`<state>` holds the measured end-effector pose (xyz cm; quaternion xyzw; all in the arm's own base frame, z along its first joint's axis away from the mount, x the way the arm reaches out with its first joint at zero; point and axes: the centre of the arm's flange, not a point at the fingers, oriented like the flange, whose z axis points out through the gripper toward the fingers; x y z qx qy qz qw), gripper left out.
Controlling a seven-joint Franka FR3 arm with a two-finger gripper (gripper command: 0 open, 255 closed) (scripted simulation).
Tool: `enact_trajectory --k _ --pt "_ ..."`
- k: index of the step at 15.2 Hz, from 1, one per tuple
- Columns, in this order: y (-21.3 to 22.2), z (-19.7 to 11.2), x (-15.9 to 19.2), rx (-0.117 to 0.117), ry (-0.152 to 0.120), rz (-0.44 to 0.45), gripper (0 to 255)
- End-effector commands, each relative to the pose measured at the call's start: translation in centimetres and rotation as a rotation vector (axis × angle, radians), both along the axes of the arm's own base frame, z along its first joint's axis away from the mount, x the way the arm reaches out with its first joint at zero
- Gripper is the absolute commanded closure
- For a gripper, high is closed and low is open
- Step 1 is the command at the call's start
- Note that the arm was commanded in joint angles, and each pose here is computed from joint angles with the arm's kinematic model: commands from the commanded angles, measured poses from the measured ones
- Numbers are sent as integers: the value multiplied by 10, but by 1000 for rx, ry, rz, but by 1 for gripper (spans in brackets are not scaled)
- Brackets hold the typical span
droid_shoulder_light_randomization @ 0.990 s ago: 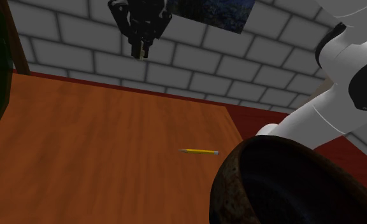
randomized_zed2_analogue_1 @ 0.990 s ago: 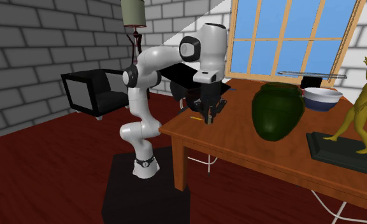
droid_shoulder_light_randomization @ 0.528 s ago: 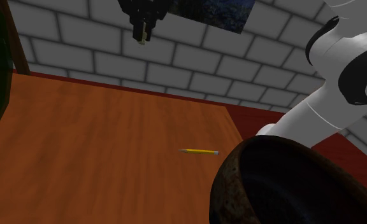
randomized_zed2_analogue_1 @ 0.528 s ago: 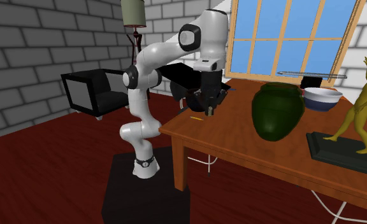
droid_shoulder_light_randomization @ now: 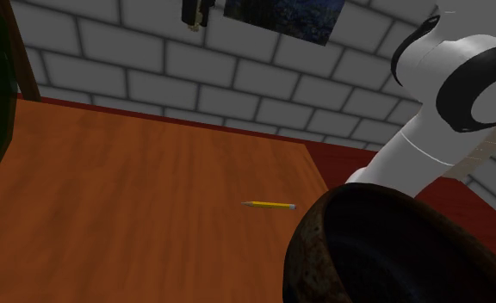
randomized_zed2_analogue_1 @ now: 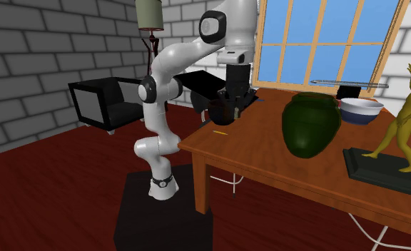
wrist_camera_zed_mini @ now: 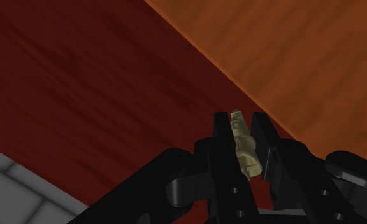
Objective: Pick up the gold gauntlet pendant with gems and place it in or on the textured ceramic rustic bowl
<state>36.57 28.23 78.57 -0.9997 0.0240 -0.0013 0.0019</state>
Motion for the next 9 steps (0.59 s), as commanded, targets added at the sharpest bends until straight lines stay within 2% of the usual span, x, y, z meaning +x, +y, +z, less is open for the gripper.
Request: enact_trajectory --k 1,4,9 --pt "-1 11 1 0 0 -1 255" --pt "-1 26 1 0 0 -1 255" --pt "16 27 -63 0 0 -1 255"
